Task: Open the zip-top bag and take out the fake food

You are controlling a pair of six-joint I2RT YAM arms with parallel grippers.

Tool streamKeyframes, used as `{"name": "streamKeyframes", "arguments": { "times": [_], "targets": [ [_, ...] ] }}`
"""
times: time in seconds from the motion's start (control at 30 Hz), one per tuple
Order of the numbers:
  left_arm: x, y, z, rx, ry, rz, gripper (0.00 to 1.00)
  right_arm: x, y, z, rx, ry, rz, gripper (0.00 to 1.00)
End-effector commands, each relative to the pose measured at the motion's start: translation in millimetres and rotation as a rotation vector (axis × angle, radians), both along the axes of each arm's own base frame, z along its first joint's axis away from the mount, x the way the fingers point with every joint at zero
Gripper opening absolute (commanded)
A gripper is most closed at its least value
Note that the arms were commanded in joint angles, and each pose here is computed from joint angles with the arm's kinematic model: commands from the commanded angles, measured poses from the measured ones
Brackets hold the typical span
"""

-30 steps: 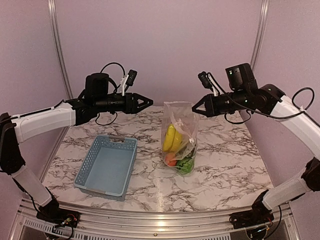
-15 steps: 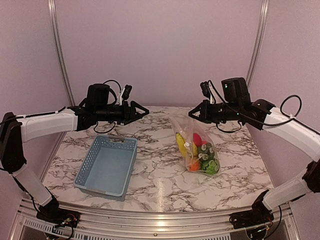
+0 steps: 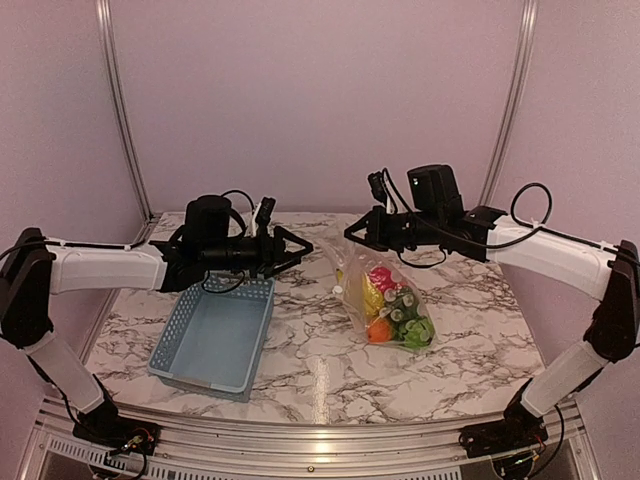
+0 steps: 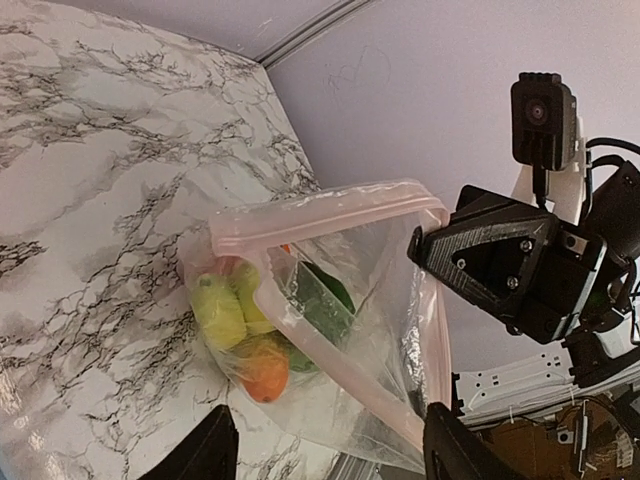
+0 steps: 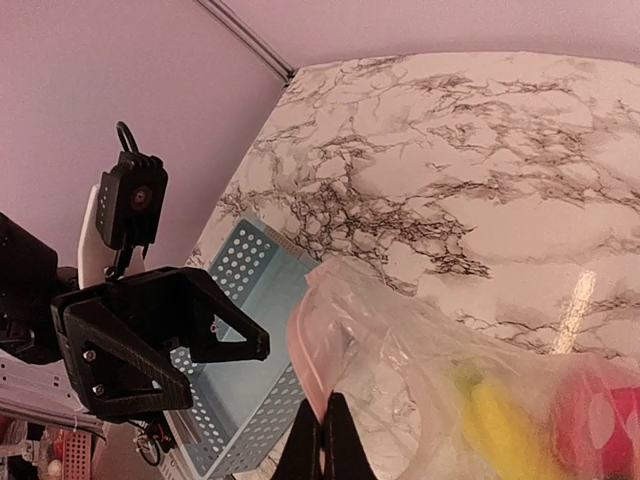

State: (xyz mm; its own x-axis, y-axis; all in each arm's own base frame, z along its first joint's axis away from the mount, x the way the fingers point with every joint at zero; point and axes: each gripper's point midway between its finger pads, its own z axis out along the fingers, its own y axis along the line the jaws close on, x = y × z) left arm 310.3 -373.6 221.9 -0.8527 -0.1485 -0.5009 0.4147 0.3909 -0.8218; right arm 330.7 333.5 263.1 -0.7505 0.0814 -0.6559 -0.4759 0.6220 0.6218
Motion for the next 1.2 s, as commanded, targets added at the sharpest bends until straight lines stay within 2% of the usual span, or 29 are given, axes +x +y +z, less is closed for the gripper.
{"name": "streamKeyframes", "arguments": {
  "times": [0.0,0.17,0.43,0.63,0.7,0.8,0.9,1.0,1.17],
  "targets": [
    [17,-16,16,-0.126,-0.075,0.042,0.62,-3,2,19,0.042,-0.035,0.015,0.0],
    [22,-41,12,-0.191,-0.071,0.015,0.57,-7,-6,18,0.031,-0.028,0.005,0.0],
    [23,-84,-8,-0.223,-0.023,-0.025,0.53,-12,-18,16,0.029,-0.016,-0.014,0.0],
    [20,-108,-2,-0.254,-0.043,-0.068,0.45,-16,-24,16,0.023,-0.012,-0.022,0.0],
    [21,-110,-1,-0.255,-0.044,-0.066,0.38,-16,-28,16,0.023,-0.014,-0.029,0.0],
    [20,-109,1,-0.24,-0.045,-0.07,0.17,-16,-33,17,0.024,-0.016,-0.044,0.0],
    [19,-101,3,-0.177,-0.048,-0.069,0.0,-14,-40,17,0.021,-0.023,-0.06,0.0],
    [18,-86,1,-0.052,-0.031,-0.067,0.0,-13,-45,15,0.008,-0.03,-0.07,0.0],
    [8,-41,-35,0.278,0.058,-0.146,0.0,-12,-51,7,-0.016,-0.033,-0.082,0.0]
  ]
}}
